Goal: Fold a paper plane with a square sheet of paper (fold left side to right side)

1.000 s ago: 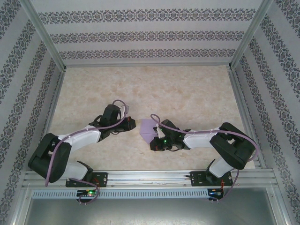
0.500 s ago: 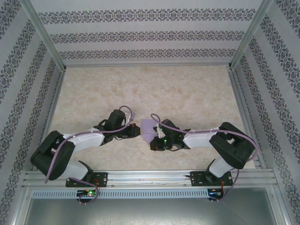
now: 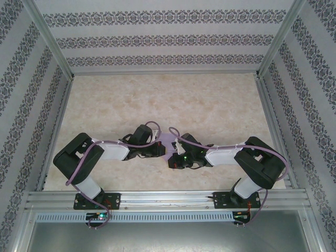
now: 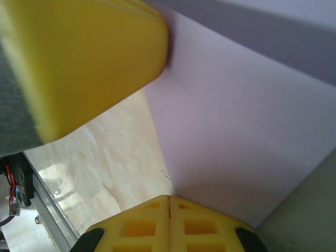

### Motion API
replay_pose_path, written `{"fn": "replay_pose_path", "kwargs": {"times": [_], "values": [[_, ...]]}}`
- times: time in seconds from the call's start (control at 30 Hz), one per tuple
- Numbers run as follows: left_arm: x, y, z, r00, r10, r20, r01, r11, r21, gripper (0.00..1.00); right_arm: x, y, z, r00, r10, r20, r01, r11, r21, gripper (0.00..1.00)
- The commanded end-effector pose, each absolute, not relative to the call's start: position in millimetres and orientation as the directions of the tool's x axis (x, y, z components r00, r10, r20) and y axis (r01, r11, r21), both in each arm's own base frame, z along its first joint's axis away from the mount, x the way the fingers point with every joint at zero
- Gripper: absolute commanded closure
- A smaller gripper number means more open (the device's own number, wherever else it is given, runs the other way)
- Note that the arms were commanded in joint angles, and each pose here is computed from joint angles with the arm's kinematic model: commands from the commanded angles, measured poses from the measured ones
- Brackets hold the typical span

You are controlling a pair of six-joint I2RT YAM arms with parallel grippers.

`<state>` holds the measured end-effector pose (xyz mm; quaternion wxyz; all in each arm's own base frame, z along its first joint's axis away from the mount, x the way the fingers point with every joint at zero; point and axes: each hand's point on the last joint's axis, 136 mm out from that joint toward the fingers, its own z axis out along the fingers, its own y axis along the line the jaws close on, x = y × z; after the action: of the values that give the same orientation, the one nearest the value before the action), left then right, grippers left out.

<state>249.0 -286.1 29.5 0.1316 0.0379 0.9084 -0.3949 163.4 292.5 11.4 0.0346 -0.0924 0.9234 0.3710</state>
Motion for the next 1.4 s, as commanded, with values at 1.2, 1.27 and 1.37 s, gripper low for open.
{"fn": "replay_pose_path", "kwargs": {"times": [1.2,1.27,1.37], "values": [[240,-254,-17,-0.976,-0.097,-0.195,0.033,0.818,-0.574,1.0,174,298,9,-0.985,-0.146,-0.092,-0.17,0.739,0.652,1.0],[241,-253,-17,-0.976,-0.098,-0.196,0.031,0.824,-0.566,1.0,169,294,6,-0.986,-0.146,-0.084,-0.166,0.746,0.645,1.0],[242,-251,-18,-0.974,-0.104,-0.2,0.025,0.834,-0.551,1.0,163,290,3,-0.987,-0.146,-0.072,-0.158,0.754,0.638,1.0]]}}
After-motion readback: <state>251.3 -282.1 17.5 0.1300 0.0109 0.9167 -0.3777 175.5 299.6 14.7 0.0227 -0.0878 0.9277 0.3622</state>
